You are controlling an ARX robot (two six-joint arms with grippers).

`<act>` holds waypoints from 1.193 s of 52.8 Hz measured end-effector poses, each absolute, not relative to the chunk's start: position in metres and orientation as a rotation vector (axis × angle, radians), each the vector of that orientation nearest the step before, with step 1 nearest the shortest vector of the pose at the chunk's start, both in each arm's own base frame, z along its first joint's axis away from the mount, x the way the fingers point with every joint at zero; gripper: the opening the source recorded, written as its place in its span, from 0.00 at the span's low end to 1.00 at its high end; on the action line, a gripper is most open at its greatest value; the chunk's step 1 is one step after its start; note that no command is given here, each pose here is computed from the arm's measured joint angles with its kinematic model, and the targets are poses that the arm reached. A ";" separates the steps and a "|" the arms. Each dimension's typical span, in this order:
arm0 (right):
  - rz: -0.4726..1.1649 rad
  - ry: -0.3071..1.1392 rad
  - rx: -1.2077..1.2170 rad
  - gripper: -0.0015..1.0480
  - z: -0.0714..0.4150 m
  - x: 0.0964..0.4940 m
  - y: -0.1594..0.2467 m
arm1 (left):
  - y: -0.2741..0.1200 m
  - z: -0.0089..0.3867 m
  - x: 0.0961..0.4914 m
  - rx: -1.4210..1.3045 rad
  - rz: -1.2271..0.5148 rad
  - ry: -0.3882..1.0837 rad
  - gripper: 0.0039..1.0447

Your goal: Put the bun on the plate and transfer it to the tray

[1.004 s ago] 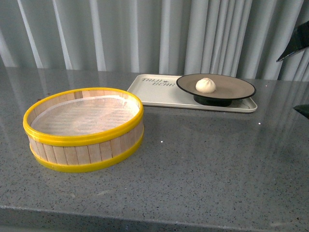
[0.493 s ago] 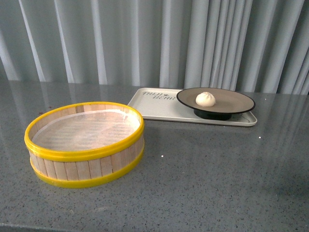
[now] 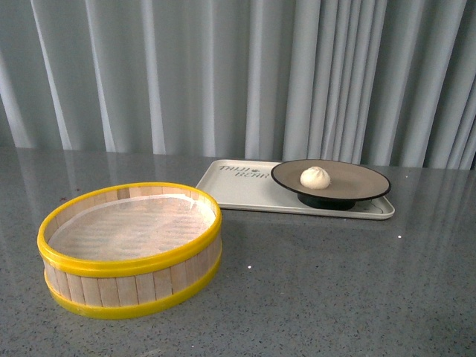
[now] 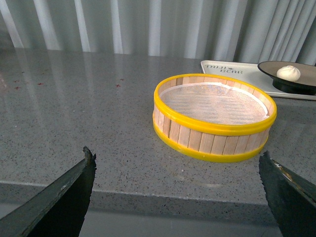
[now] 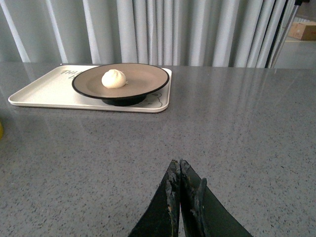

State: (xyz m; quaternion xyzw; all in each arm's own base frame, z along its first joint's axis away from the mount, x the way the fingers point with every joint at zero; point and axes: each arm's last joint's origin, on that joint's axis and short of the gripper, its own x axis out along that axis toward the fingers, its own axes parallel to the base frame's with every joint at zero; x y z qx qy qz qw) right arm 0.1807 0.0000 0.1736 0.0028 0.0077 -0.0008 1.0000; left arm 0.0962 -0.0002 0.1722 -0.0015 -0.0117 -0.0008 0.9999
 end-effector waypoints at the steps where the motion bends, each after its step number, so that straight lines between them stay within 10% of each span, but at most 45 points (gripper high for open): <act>1: -0.001 0.015 0.006 0.02 0.173 0.179 0.000 | 0.000 0.172 0.096 -0.003 -0.002 -0.023 0.94; 63: -0.001 -0.010 0.004 0.02 0.169 0.114 0.000 | 0.000 0.172 0.096 -0.003 -0.002 -0.023 0.94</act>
